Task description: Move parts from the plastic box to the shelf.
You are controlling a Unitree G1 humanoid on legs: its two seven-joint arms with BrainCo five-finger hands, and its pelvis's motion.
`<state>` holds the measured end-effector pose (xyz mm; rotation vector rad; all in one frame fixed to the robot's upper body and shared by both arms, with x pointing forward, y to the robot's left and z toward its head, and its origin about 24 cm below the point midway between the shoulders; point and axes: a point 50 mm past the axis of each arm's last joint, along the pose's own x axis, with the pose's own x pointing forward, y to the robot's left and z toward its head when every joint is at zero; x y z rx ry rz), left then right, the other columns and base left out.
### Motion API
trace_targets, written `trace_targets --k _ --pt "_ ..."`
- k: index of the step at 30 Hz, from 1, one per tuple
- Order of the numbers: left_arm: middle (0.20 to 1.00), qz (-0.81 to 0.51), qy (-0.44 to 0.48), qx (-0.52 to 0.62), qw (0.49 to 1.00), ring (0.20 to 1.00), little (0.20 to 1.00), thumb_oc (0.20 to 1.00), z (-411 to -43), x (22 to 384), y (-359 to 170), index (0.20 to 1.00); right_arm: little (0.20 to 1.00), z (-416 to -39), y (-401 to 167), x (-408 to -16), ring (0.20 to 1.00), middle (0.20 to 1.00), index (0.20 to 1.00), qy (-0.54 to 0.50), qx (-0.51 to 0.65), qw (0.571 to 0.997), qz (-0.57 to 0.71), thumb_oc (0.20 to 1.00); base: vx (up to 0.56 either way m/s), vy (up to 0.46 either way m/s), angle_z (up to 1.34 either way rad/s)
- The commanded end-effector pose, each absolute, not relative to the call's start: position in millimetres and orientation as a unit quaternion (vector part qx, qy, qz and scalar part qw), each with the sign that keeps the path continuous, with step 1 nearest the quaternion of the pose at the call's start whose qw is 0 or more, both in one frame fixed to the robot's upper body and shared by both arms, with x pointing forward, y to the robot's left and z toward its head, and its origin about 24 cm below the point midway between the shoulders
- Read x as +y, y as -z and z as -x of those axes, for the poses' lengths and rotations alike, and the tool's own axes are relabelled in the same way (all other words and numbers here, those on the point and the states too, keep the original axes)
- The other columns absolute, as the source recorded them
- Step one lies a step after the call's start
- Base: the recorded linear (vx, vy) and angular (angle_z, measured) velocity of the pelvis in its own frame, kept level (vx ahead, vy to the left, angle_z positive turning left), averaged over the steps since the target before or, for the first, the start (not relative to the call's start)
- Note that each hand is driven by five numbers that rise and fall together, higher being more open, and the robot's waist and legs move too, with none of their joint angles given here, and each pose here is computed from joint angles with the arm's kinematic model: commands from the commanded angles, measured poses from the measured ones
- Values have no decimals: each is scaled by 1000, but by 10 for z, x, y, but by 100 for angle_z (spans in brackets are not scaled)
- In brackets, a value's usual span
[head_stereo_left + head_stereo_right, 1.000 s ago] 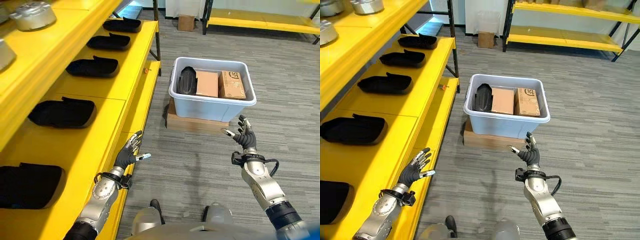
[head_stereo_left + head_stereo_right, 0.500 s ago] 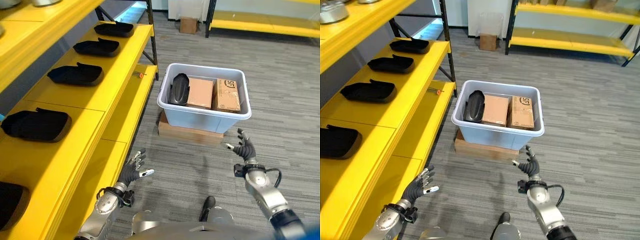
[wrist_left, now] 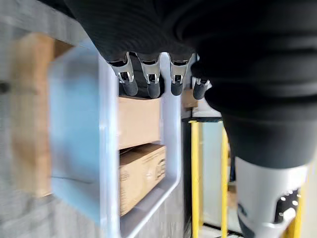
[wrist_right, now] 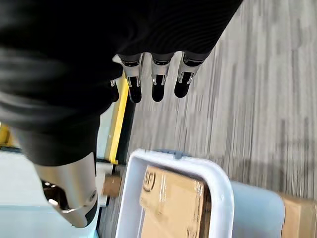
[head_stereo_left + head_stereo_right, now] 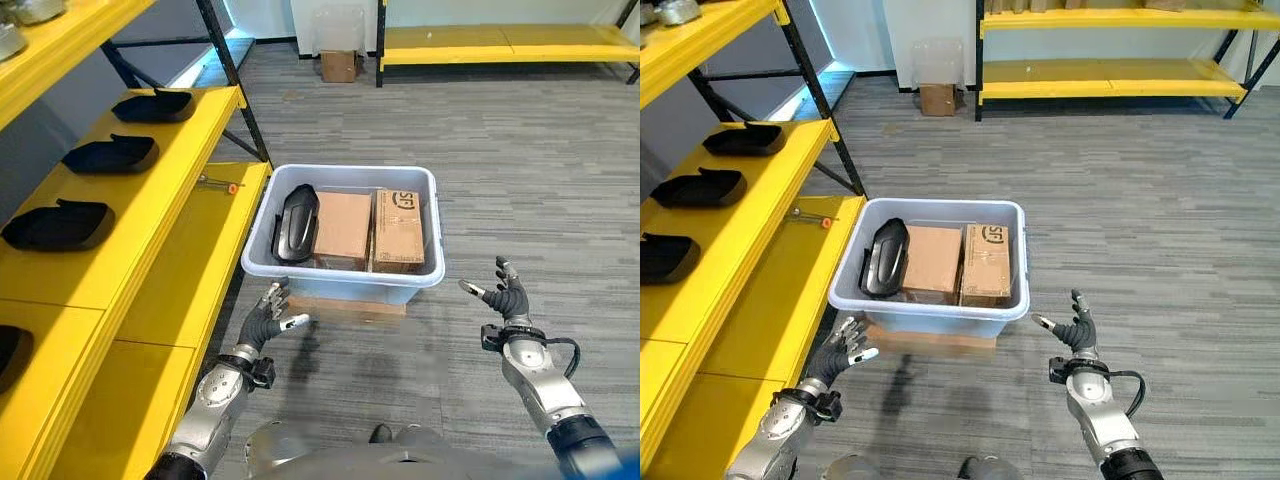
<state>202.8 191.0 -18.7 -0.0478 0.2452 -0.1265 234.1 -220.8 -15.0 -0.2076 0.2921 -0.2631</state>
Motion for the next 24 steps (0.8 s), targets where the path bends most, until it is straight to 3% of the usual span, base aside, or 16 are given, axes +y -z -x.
trace_targets --k 1,8,24 --pt "1000 28 51 73 996 1000 1000 1000 -2149 1948 -15 1000 1000 -2341 61 -2109 1000 1000 1000 104 114 985 76 1000 222 219 19" --pt "1000 33 31 80 996 1000 1000 1000 -2066 1975 81 1000 1000 -2244 137 -2007 1000 1000 1000 42 130 986 94 1000 247 303 -81" --pt "1000 26 37 97 994 1000 1000 1000 -2021 2072 100 1000 1000 -2260 63 -1960 1000 1000 1000 43 110 989 93 1000 142 195 8"
